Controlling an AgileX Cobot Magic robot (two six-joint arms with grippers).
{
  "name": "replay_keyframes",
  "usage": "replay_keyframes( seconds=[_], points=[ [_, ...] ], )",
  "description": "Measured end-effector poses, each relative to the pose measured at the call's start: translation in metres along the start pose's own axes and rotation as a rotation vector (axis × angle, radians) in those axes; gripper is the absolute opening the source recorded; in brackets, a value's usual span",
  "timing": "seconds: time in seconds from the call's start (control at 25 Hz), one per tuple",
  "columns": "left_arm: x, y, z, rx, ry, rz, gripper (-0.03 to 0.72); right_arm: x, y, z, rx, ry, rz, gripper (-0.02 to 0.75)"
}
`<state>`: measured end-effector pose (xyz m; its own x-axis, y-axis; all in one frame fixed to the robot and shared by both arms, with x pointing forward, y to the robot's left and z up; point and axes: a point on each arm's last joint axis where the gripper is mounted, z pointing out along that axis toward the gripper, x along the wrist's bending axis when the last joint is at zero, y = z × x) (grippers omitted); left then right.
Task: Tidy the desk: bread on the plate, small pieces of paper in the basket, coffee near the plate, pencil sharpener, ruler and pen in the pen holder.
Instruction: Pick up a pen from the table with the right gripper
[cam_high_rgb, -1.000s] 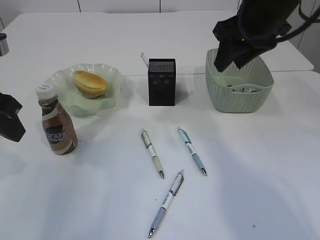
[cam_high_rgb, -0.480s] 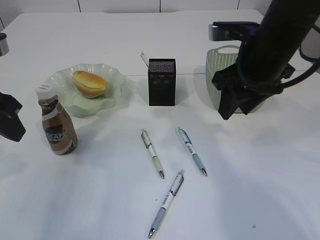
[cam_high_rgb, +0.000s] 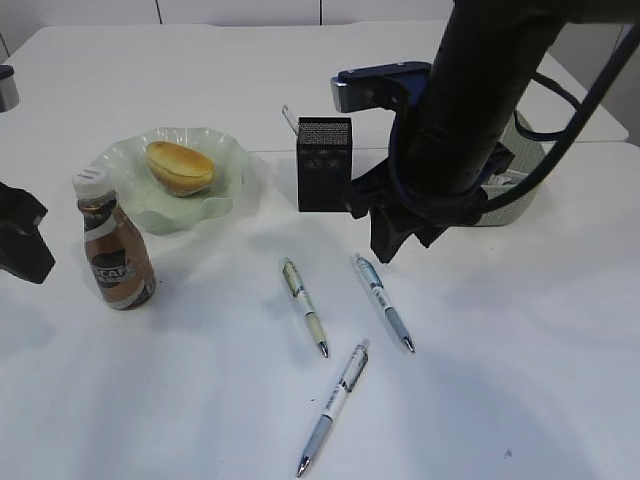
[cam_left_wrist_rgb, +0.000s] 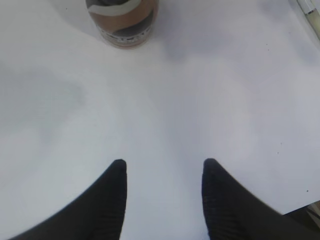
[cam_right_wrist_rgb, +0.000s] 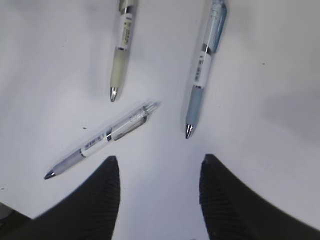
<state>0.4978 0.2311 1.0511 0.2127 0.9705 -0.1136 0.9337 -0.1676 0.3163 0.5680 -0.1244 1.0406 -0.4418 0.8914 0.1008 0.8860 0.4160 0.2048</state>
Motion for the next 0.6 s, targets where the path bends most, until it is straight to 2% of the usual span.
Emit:
replay_keyframes(
  seconds=[0.4, 0.6],
  points=[
    [0.0, 0.0, 0.0, 0.0, 0.0, 0.0, 0.34, -0.006, 0.014, 0.029, -0.037, -0.038, 0.022, 0.407],
    [0.0, 0.0, 0.0, 0.0, 0.0, -0.001, 0.34, -0.01, 0.021, 0.05, -0.018, -0.055, 0.045, 0.406]
  ],
)
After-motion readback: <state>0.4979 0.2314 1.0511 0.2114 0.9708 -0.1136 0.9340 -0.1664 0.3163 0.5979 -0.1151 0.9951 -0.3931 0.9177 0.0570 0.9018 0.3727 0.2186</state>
